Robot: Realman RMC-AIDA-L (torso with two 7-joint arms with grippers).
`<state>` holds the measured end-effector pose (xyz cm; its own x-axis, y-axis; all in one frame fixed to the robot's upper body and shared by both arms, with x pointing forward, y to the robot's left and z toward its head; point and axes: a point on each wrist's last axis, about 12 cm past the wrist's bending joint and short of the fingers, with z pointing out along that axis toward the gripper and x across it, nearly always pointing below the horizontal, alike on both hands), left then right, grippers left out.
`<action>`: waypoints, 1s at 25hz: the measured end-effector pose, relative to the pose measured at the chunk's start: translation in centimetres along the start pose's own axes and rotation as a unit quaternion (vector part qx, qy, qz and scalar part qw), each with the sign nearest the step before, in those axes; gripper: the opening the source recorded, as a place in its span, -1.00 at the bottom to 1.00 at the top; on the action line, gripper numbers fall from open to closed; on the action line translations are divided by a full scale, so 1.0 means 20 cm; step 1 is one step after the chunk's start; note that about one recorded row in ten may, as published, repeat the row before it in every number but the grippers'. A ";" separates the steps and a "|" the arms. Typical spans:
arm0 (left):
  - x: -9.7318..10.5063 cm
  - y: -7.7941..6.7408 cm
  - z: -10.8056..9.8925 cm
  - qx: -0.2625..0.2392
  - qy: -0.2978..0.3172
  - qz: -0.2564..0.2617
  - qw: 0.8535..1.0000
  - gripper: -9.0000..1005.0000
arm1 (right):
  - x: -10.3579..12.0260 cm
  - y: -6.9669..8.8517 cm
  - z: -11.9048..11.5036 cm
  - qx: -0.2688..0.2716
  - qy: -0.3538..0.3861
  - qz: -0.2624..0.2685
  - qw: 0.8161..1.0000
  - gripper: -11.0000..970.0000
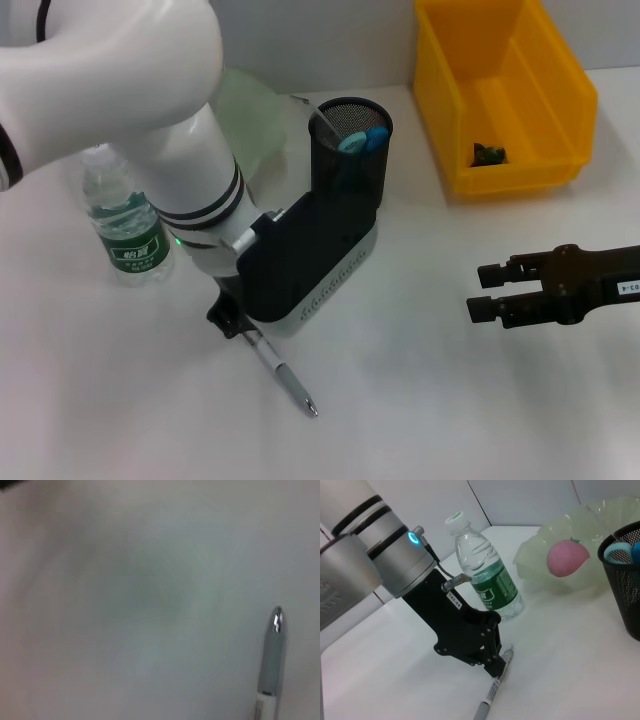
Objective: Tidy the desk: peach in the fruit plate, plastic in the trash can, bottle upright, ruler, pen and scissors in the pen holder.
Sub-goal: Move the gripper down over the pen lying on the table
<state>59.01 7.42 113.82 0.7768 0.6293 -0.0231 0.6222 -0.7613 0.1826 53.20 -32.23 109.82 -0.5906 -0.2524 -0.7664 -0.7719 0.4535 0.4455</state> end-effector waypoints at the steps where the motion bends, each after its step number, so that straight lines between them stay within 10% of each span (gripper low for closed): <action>1: 0.00 0.00 0.00 -0.002 0.007 -0.005 1.000 -0.98 | 0.00 0.00 0.00 0.000 0.000 0.000 1.000 0.51; 13: -0.07 0.01 0.01 0.005 0.032 -0.004 0.999 -0.86 | -0.01 -0.01 0.00 0.004 0.001 -0.001 1.000 0.51; 25: -0.08 0.00 0.01 0.026 0.035 0.045 0.998 -0.03 | -0.01 -0.01 0.00 0.006 -0.004 0.000 1.000 0.51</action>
<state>57.75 6.32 113.66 0.8227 0.5653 0.0594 0.5553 -0.8216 0.1287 53.46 -32.17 109.87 -0.5887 -0.2464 -0.7698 -0.7694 0.4629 0.4402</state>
